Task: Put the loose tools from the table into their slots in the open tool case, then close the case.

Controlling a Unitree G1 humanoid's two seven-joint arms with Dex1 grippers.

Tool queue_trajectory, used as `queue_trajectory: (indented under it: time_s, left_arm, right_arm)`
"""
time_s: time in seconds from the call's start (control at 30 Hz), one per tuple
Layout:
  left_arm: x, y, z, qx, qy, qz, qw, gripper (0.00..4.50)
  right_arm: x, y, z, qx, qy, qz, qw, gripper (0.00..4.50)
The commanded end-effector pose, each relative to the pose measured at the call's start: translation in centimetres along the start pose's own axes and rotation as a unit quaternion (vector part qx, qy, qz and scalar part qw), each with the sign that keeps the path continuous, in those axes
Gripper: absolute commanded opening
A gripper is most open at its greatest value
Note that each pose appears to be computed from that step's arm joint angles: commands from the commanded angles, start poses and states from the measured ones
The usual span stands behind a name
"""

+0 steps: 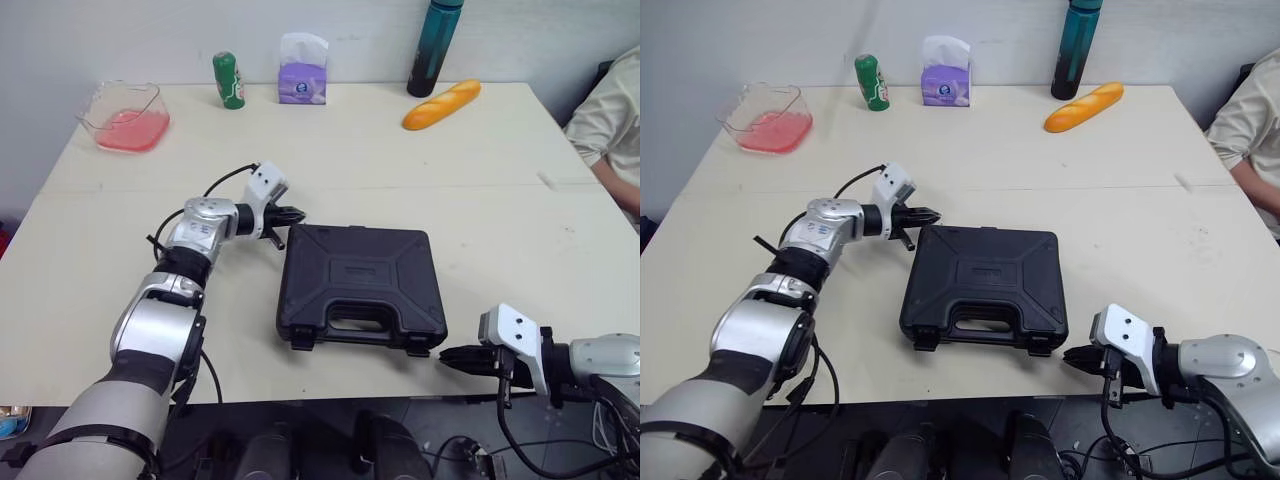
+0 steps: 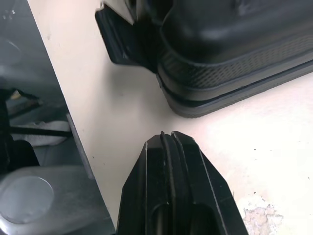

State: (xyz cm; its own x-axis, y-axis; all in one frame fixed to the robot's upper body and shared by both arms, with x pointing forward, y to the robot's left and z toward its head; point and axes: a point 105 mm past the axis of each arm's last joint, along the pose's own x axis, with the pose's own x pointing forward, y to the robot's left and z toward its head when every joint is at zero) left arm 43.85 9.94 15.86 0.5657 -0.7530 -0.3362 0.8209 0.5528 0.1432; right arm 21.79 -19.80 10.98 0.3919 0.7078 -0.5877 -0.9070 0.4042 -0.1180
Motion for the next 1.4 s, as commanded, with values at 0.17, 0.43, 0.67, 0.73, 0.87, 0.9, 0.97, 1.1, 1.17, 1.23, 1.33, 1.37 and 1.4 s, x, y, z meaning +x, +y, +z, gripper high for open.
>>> queue_trajectory:
  time_s: [0.17, 0.43, 0.67, 0.73, 0.87, 0.9, 0.97, 1.1, 1.17, 1.23, 1.33, 1.37, 1.4]
  left_arm:
    - [0.2, -1.7, 0.5, 0.061, 0.017, -0.076, 0.995, 0.02]
    - [-3.0, -4.9, -2.0, 0.115, 0.051, -0.213, 0.969, 0.02]
    - [-7.6, -10.8, -3.6, 0.116, 0.063, -0.304, 0.943, 0.02]
    - [-8.2, -11.8, -3.8, 0.111, 0.066, -0.312, 0.941, 0.02]
    - [-8.6, -11.9, -3.8, 0.117, 0.075, -0.289, 0.947, 0.02]
    - [-8.7, -11.5, -3.6, 0.118, 0.076, -0.282, 0.949, 0.02]
    - [-8.9, -10.7, -2.7, 0.117, 0.069, -0.274, 0.952, 0.02]
    - [-8.4, -10.3, 1.5, 0.098, 0.007, -0.295, 0.95, 0.02]
    - [-6.5, -10.9, 4.5, 0.087, -0.041, -0.309, 0.946, 0.02]
    - [-4.4, -11.6, 6.4, 0.088, -0.068, -0.313, 0.943, 0.02]
    - [-1.4, -12.7, 7.3, 0.106, -0.076, -0.313, 0.941, 0.02]
    - [0.1, -13.3, 7.2, 0.108, -0.066, -0.315, 0.94, 0.02]
    - [1.4, -13.7, 7.1, 0.112, -0.056, -0.315, 0.941, 0.02]
  right_arm:
    - [0.6, -0.7, 1.7, -0.029, -0.026, -0.009, 0.999, 0.0]
    - [0.7, -3.8, 2.1, -0.067, -0.011, -0.062, 0.996, 0.0]
    - [0.7, -6.0, 2.4, -0.079, -0.008, -0.092, 0.993, 0.0]
    - [0.8, -6.2, 2.6, -0.075, -0.014, -0.097, 0.992, 0.0]
    - [0.4, -6.3, 2.2, -0.069, -0.005, -0.108, 0.992, 0.0]
    - [0.1, -6.2, 2.1, -0.067, -0.001, -0.11, 0.992, 0.0]
    - [-0.8, -6.2, 1.6, -0.061, 0.01, -0.122, 0.991, 0.0]
    - [-2.3, -7.0, 1.4, -0.043, 0.007, -0.175, 0.984, 0.0]
    - [-2.5, -6.9, 1.5, -0.029, -0.003, -0.184, 0.982, 0.0]
    - [-2.3, -6.7, 1.7, -0.018, -0.01, -0.185, 0.982, 0.0]
    - [-2.0, -6.6, 2.0, -0.001, -0.021, -0.191, 0.981, 0.0]
    - [-1.9, -6.7, 2.2, 0.006, -0.026, -0.196, 0.98, 0.0]
    - [-1.9, -6.8, 2.3, 0.01, -0.029, -0.199, 0.979, 0.0]
